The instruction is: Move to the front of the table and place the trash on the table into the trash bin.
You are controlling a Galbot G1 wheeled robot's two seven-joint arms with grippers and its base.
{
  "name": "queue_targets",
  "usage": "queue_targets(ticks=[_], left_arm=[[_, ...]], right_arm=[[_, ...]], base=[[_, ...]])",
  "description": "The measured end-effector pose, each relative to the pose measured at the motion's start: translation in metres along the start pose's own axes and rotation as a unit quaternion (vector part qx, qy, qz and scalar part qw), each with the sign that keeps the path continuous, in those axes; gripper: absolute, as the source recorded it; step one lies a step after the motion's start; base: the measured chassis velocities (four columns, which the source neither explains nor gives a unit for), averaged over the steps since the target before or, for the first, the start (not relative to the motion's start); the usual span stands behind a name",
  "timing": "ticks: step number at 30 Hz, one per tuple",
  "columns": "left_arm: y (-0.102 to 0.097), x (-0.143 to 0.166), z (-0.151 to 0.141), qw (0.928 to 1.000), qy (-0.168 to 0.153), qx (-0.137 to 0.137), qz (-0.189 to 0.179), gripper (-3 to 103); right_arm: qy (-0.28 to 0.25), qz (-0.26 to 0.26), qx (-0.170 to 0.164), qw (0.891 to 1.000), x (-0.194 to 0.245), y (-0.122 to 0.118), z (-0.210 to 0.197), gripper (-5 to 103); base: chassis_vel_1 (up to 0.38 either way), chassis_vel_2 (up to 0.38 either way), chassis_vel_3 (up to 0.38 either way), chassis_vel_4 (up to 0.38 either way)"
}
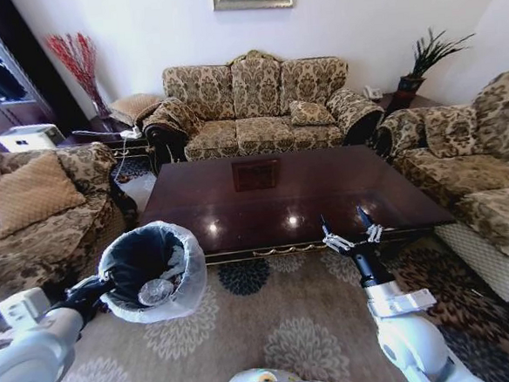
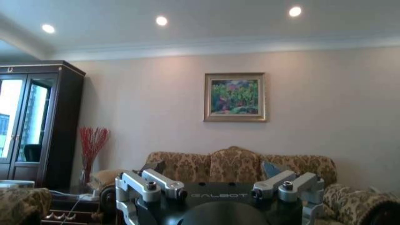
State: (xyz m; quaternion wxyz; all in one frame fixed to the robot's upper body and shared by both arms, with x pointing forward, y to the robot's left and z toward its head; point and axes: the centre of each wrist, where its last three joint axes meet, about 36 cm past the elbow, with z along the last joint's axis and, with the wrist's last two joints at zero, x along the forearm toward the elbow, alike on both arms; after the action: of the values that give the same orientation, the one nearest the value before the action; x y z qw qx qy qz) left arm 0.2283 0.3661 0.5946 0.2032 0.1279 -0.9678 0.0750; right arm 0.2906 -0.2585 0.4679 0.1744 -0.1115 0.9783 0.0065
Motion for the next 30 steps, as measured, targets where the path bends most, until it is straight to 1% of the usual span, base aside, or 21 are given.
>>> queue_targets(ticks=[30], left_arm=[[-0.0001, -0.0002, -0.0005, 1.0000, 0.000, 0.000, 0.001, 0]], right_arm=[[0.000, 0.000, 0.000, 1.000, -0.0003, -0.0002, -0.0002, 100]], base=[[0.000, 0.000, 0.000, 0.000]])
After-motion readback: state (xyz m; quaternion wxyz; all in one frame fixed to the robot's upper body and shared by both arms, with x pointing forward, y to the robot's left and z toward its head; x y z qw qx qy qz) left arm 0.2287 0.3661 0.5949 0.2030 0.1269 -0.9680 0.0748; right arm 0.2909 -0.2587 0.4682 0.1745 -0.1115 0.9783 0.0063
